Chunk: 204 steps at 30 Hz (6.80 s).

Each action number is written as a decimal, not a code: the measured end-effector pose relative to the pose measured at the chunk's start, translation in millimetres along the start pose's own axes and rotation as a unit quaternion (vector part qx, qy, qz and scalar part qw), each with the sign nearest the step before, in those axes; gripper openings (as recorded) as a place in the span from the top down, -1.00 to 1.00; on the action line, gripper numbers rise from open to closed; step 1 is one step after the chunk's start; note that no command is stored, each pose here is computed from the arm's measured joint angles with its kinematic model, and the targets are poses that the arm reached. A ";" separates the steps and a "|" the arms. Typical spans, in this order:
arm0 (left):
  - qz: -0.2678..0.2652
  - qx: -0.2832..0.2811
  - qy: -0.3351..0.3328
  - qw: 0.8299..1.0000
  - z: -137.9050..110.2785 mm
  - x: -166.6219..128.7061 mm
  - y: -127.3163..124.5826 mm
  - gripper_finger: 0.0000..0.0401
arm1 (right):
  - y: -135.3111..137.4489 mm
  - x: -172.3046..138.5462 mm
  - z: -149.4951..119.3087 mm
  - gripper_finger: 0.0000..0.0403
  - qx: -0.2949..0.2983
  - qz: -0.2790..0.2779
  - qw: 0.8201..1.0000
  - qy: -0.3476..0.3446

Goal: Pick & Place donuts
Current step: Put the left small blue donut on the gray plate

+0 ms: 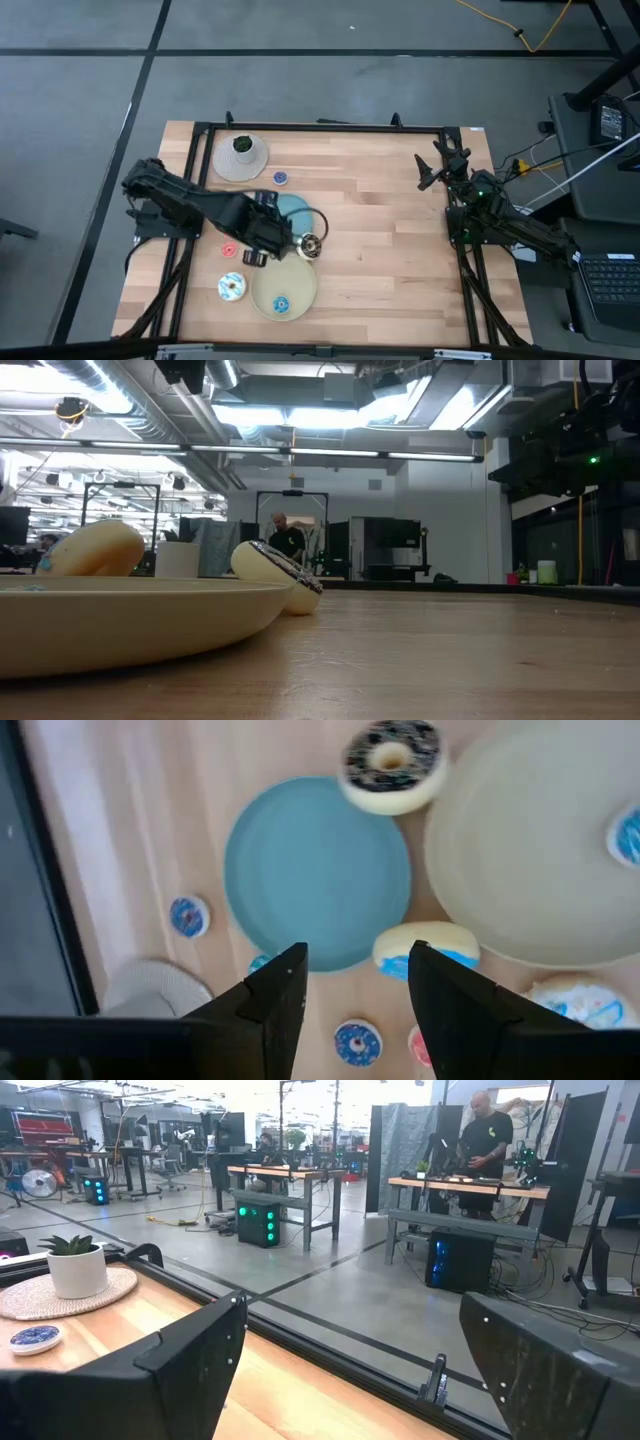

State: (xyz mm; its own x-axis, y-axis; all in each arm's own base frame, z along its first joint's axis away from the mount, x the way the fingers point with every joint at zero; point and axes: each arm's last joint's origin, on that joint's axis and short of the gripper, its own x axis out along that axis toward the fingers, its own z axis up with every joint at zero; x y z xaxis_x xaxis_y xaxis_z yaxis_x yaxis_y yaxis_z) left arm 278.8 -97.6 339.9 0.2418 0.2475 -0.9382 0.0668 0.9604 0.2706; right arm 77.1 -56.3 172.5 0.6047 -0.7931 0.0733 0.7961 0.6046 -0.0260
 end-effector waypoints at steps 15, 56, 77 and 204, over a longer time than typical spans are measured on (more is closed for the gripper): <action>0.094 -0.177 -0.038 0.979 -34.5 -25.5 45.4 0.15 | 0.0 0.0 0.0 -0.81 0.000 0.000 1.000 0.000; 0.063 -0.664 -0.115 0.736 -129.6 -78.3 144.5 0.15 | 0.0 0.0 0.1 -0.81 0.000 0.000 1.000 0.000; 0.076 -0.715 -0.067 0.692 -154.2 -69.3 187.6 0.15 | 0.0 0.0 0.2 -0.81 0.000 0.000 1.000 0.000; -0.039 -0.367 0.161 0.915 -168.7 160.5 30.8 0.15 | 0.0 0.0 0.1 -0.81 0.000 0.000 1.000 0.000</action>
State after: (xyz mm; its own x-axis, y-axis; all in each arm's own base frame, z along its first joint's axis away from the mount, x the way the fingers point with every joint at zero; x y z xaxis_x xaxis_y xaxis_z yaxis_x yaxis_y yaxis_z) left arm 156.4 -6.7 161.3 -0.0423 0.0863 -0.9954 -0.6255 0.7746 0.0937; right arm 77.1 -56.3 172.6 0.6045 -0.7932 0.0739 0.7962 0.6044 -0.0257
